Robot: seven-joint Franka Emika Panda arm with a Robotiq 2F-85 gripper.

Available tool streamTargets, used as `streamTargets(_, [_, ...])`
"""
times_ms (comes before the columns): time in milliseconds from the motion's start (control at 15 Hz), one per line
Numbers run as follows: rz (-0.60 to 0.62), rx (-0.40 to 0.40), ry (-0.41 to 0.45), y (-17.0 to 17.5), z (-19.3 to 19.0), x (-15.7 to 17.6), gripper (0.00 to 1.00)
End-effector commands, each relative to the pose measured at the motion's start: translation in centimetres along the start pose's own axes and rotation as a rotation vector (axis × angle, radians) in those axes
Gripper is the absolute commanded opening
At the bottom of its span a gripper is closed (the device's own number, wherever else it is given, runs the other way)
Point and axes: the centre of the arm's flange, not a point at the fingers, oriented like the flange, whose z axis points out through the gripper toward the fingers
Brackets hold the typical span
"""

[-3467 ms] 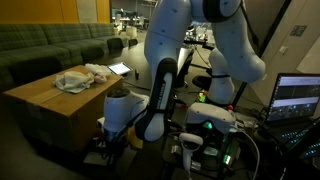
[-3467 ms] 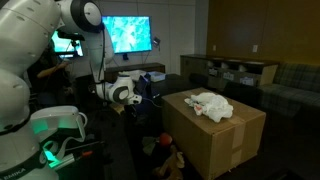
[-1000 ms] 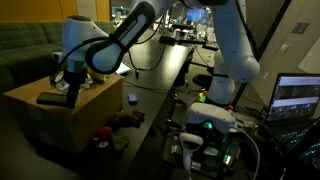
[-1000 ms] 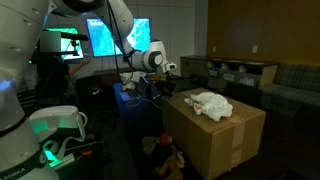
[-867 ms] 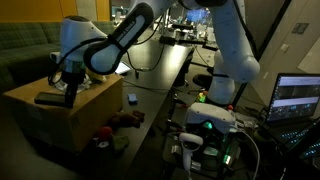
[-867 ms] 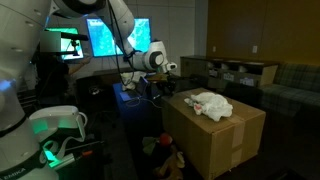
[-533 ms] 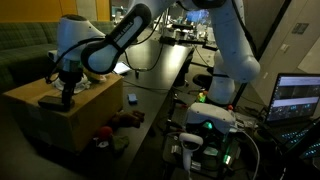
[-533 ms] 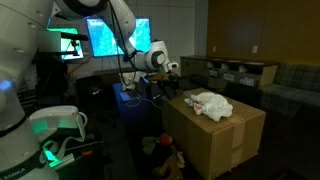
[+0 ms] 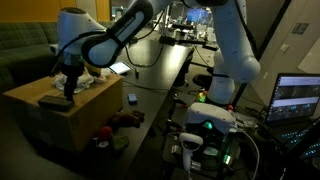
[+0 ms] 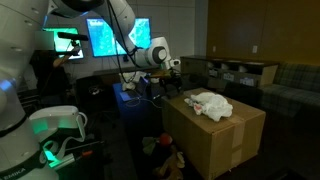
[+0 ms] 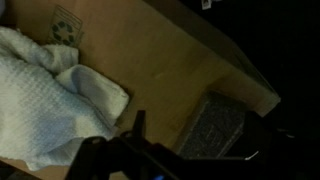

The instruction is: Put the objects on the table onto the box and the objects on the box onto the table

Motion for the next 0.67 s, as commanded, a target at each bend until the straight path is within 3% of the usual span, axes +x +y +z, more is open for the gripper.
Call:
streamTargets(0, [0.038, -0.038, -0.058, 1.5, -5.3, -3.2, 1.00])
streamTargets(600, [0.226, -0.071, -0.212, 4.9, -14.8, -14.2, 1.00])
